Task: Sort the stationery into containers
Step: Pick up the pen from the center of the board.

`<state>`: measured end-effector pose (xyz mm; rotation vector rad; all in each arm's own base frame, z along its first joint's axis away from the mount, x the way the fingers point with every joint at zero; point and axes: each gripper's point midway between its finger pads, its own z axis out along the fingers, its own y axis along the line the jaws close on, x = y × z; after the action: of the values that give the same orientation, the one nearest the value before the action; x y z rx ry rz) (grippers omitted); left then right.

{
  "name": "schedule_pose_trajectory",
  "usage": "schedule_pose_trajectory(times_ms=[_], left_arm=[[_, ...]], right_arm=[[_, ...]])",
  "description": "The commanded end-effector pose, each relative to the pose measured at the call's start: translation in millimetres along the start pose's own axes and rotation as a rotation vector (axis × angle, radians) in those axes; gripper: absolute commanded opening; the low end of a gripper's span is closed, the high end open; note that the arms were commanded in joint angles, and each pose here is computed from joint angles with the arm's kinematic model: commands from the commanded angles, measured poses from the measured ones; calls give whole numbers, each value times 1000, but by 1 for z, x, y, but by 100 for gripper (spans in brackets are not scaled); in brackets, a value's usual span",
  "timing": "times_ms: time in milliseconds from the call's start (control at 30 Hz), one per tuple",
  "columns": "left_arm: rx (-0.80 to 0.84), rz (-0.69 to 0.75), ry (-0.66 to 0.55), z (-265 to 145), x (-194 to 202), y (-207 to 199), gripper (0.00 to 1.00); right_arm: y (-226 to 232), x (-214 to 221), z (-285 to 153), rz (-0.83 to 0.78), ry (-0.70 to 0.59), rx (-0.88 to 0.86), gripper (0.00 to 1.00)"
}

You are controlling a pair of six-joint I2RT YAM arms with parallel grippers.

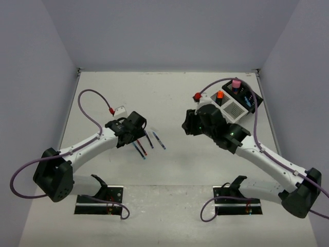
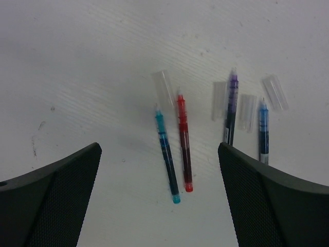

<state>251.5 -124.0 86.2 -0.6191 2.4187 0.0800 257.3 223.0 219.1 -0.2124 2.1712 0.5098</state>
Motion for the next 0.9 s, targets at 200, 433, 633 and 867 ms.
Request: schedule_pose_trajectory(times_ms=[200,433,633,867], left_arm=[[-60,-216,-204,-40,-75,47,99],[26,-107,-266,-74,-92,58,100],[129,-29,-262,-83,-87,54,100],[147,7,-253,-78,-77,58,100]], right_arm=[[75,88,85,-187,300,12,42],[66,123,143,-328,448,134,36],[64,126,162,-369,460,166,31],[57,131,179,-376,497,166,29]])
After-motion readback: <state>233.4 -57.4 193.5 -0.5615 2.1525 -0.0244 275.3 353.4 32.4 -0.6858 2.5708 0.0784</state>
